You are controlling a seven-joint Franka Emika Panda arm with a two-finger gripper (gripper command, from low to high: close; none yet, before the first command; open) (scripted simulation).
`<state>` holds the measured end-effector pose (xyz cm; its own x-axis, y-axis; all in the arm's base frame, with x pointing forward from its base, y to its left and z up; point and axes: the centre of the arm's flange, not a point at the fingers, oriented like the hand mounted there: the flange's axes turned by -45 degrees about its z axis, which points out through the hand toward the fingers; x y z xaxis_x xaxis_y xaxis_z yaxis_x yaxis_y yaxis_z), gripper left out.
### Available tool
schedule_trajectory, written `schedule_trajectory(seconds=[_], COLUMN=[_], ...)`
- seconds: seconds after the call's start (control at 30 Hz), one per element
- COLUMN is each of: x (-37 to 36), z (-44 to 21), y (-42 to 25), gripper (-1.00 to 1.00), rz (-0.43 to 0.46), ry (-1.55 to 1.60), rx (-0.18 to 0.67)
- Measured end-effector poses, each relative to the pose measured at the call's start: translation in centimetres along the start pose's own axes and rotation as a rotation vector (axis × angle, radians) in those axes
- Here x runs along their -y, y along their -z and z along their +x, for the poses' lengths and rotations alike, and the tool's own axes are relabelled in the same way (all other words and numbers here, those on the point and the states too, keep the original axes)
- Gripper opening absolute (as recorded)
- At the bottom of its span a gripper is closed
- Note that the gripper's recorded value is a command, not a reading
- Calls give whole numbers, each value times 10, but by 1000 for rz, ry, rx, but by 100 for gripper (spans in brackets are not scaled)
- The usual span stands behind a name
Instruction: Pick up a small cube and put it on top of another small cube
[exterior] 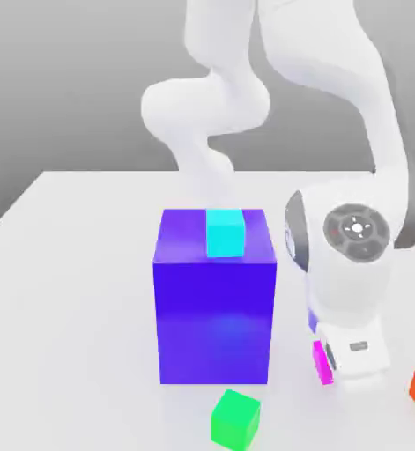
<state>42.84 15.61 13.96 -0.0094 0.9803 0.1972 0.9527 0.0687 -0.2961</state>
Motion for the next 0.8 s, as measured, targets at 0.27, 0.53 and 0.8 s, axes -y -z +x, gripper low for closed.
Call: schedule_trajectory(seconds=[0.27,0.53,0.8], x=[-53,-67,-44], z=[-40,-91,-118], y=[60,93,85], gripper=[-100,-100,-100], rz=[-162,-289,-246], ry=[-23,143,386], rx=[-208,-202,-27])
